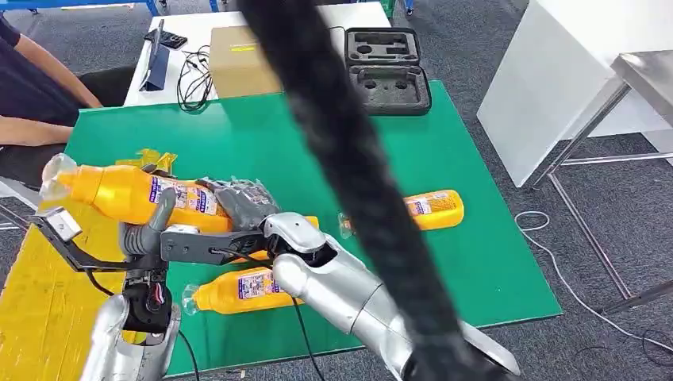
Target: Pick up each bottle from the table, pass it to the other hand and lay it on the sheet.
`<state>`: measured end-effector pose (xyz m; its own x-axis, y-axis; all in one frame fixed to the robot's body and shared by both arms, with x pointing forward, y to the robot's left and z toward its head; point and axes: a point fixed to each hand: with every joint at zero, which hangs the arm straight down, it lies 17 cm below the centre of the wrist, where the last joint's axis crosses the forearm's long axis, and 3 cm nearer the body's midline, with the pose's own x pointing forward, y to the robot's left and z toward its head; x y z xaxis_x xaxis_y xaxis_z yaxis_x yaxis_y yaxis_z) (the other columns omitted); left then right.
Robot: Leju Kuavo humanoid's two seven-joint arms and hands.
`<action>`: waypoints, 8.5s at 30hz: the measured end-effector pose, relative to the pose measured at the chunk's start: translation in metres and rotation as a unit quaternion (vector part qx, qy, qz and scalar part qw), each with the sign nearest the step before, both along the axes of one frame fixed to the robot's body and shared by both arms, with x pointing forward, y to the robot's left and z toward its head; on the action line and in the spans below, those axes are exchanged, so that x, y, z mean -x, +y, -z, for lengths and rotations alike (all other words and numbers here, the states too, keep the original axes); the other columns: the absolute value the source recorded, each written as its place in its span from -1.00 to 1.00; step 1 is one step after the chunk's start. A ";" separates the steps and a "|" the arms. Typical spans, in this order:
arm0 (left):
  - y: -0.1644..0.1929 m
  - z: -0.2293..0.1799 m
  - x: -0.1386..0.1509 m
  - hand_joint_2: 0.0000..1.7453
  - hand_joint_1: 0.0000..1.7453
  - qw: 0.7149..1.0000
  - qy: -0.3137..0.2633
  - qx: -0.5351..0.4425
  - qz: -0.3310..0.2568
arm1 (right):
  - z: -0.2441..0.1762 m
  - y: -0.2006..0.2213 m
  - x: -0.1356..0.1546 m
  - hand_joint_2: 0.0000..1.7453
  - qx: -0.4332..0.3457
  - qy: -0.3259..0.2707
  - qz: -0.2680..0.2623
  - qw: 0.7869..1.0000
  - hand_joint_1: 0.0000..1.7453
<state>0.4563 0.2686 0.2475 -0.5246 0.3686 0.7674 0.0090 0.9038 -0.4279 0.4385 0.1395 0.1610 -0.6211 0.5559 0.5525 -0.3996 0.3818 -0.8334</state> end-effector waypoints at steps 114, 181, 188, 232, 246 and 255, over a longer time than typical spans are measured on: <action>0.042 0.236 -0.051 1.00 1.00 0.524 0.159 -0.827 -0.129 | -0.036 -0.137 -0.020 -1.00 -0.287 0.113 0.015 0.951 -1.00; 0.169 0.094 0.015 -1.00 -1.00 0.938 0.127 -0.062 -0.318 | 0.143 -0.137 0.055 1.00 0.089 0.005 0.128 0.988 -1.00; 0.156 0.088 0.011 -1.00 -1.00 0.944 0.116 -0.059 -0.302 | 0.164 -0.134 0.090 1.00 0.097 0.021 0.128 0.987 -1.00; 0.133 0.078 -0.002 -1.00 -1.00 0.958 0.102 -0.053 -0.261 | 0.180 -0.130 0.104 1.00 0.131 0.044 0.129 0.982 -1.00; 0.125 0.078 -0.005 -1.00 -1.00 0.963 0.101 -0.047 -0.247 | 0.202 -0.136 0.095 1.00 0.174 0.056 0.132 0.974 -0.46; 0.121 0.077 -0.007 -1.00 -1.00 0.964 0.099 -0.048 -0.243 | 0.204 -0.136 0.090 1.00 0.178 0.058 0.135 0.973 0.46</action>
